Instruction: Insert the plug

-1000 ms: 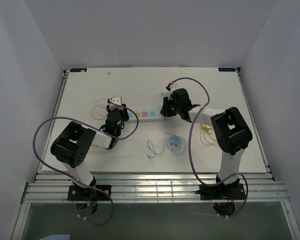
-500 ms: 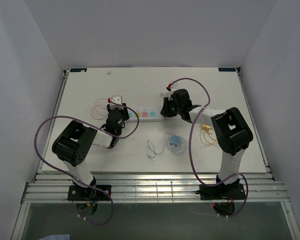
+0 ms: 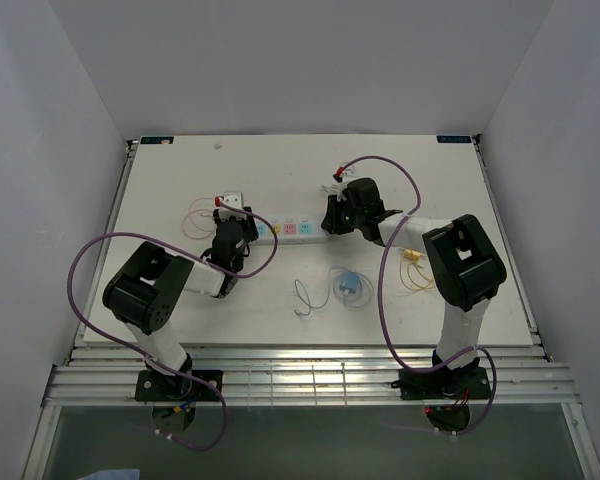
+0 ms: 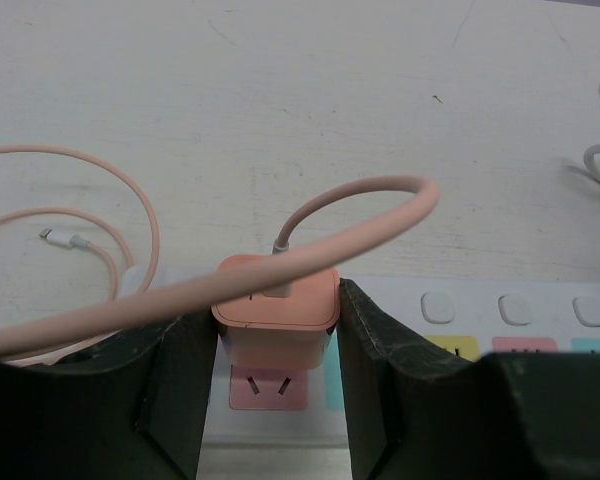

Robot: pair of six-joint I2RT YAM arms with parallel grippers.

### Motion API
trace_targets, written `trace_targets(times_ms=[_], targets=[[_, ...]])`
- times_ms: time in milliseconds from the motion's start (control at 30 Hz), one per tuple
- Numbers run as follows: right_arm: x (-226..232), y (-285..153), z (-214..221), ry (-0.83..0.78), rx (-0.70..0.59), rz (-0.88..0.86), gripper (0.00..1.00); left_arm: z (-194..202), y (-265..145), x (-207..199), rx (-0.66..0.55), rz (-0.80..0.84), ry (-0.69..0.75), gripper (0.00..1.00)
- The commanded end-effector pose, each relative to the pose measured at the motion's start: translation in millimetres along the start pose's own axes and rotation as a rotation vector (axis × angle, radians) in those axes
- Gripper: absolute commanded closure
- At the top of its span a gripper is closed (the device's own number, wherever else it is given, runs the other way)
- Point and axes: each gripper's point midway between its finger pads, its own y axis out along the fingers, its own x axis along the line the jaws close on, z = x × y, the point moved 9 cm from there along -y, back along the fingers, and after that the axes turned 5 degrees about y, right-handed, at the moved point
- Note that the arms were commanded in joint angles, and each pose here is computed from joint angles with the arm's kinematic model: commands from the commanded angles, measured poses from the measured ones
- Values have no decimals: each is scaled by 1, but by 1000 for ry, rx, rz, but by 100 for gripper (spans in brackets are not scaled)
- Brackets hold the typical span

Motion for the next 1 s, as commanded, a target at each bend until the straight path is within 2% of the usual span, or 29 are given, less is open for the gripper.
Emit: trace_targets(times_ms=[0, 467, 633, 867, 967], targets=[[-7, -7, 9, 7, 42, 30, 72, 1, -7, 5, 27, -16, 20, 100], [-8, -10, 10, 10, 41, 29, 73, 7, -1, 3, 56, -21, 38, 100], [-9, -10, 12, 11, 44, 30, 73, 13, -6, -3, 76, -59, 1, 100], [-9, -10, 12, 11, 46, 27, 73, 45, -14, -22, 141, -129, 99, 100], [-9, -11, 11, 5, 43, 29, 73, 52, -21, -19, 157, -144, 73, 100]])
